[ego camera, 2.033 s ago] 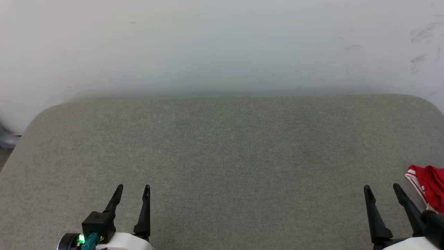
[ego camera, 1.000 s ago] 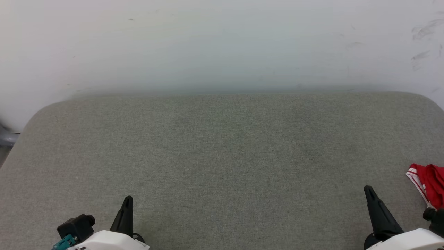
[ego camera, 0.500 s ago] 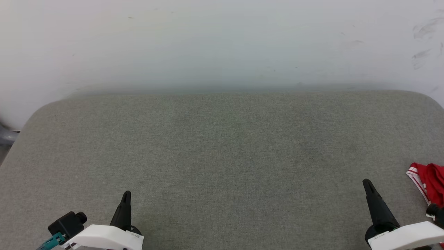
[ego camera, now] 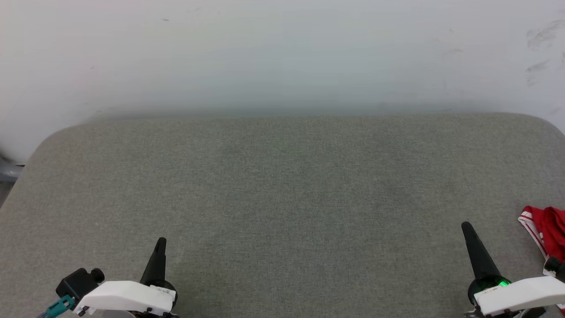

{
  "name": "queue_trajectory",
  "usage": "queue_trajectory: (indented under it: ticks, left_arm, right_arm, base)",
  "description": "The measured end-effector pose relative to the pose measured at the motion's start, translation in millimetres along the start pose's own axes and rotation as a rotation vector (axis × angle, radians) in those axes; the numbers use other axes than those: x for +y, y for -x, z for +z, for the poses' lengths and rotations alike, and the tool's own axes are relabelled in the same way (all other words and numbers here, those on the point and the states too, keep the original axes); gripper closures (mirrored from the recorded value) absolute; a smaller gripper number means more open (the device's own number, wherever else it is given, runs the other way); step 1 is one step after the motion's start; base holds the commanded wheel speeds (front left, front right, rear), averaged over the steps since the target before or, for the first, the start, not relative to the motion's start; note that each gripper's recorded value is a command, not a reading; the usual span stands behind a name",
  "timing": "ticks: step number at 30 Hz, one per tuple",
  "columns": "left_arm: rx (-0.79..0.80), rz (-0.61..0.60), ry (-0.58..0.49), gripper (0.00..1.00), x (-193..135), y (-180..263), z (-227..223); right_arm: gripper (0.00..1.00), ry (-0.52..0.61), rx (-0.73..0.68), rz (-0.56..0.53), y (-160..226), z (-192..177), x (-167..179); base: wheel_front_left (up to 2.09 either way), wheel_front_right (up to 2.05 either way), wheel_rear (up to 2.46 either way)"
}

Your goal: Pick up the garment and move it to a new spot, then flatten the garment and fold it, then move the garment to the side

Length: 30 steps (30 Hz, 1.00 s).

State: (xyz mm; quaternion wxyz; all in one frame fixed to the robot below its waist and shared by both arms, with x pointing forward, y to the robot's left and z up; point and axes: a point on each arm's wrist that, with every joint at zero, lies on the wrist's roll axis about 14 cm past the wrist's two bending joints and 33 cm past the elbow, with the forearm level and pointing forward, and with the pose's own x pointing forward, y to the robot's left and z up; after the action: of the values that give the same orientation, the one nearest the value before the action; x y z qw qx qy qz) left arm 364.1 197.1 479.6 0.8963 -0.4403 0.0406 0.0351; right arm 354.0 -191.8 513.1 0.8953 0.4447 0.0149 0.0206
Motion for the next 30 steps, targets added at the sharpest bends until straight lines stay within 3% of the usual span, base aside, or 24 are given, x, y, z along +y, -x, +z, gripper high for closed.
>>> queue_trajectory:
  ticks: [30]
  left_arm:
    - [0.001, -0.032, 0.320, 1.00, -8.0, -10.3, 7.6]
  right_arm:
    - [1.00, -0.315, -0.022, -0.006, -16.1, 1.4, -5.0]
  base:
    - [0.00, 0.00, 0.00]
